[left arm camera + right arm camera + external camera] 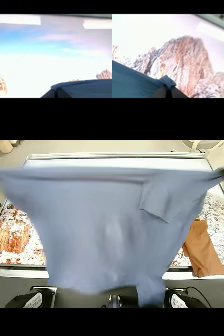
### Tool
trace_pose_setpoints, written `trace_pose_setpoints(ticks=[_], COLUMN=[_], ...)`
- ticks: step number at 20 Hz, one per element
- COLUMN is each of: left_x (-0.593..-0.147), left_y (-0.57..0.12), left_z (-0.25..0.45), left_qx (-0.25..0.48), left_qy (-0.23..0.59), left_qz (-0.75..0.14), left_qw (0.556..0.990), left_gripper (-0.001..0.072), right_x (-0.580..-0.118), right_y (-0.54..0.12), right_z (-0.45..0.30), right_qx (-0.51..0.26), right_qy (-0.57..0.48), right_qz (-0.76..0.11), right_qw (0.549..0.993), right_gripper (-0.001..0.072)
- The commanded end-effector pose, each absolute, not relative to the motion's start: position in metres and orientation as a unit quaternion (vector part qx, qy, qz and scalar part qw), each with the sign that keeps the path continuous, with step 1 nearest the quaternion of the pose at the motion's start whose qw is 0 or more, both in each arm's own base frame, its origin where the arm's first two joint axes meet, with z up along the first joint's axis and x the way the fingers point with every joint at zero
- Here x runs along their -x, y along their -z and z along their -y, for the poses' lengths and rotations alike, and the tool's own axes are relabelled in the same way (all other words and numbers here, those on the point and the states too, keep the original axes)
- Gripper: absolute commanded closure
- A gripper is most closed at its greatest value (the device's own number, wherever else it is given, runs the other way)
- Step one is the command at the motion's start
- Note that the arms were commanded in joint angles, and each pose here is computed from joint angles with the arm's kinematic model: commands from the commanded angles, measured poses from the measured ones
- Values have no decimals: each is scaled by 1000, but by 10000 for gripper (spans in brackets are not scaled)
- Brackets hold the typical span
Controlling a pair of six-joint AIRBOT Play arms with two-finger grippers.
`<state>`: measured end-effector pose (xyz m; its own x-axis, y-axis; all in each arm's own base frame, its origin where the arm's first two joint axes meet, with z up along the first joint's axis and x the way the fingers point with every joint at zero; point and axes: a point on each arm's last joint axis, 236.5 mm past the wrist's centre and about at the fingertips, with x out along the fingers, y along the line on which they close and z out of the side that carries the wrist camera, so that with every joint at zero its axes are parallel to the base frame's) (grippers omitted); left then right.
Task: Fold the shirts.
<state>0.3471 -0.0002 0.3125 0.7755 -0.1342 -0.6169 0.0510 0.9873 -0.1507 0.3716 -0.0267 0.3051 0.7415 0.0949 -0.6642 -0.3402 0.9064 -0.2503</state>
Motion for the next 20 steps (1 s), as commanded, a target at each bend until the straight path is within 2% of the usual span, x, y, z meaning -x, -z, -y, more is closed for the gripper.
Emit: trace_pose_setpoints(ticks=[1,3,5,9,12,16,18,20], left_x=[-394,-424,-453,-496,-518,-527,-520,-503], left_y=[-183,-130,-88,-33,-8,6,-2,-4], left_z=[-12,-16,-15,-18,-24,-12,-8,-4], left_qx=[85,105,127,150,156,187,138,107], left_qy=[41,36,38,38,30,46,84,120], left_qz=[-449,-472,-492,-517,-515,-513,-520,-546], left_qw=[889,874,861,842,842,837,839,822], left_gripper=[684,684,684,684,684,684,684,684], right_x=[-420,-447,-477,-554,-586,-564,-541,-518], right_y=[-186,-133,-88,-50,-47,-16,-19,-23], right_z=[34,20,-2,-14,-3,-11,-5,14], right_qx=[98,58,66,74,46,49,120,170], right_qy=[-163,-192,-208,-179,-133,-163,-198,-193], right_qz=[-490,-528,-541,-472,-432,-489,-512,-546], right_qw=[851,825,812,860,891,856,827,797], right_gripper=[701,701,700,699,699,700,698,697])
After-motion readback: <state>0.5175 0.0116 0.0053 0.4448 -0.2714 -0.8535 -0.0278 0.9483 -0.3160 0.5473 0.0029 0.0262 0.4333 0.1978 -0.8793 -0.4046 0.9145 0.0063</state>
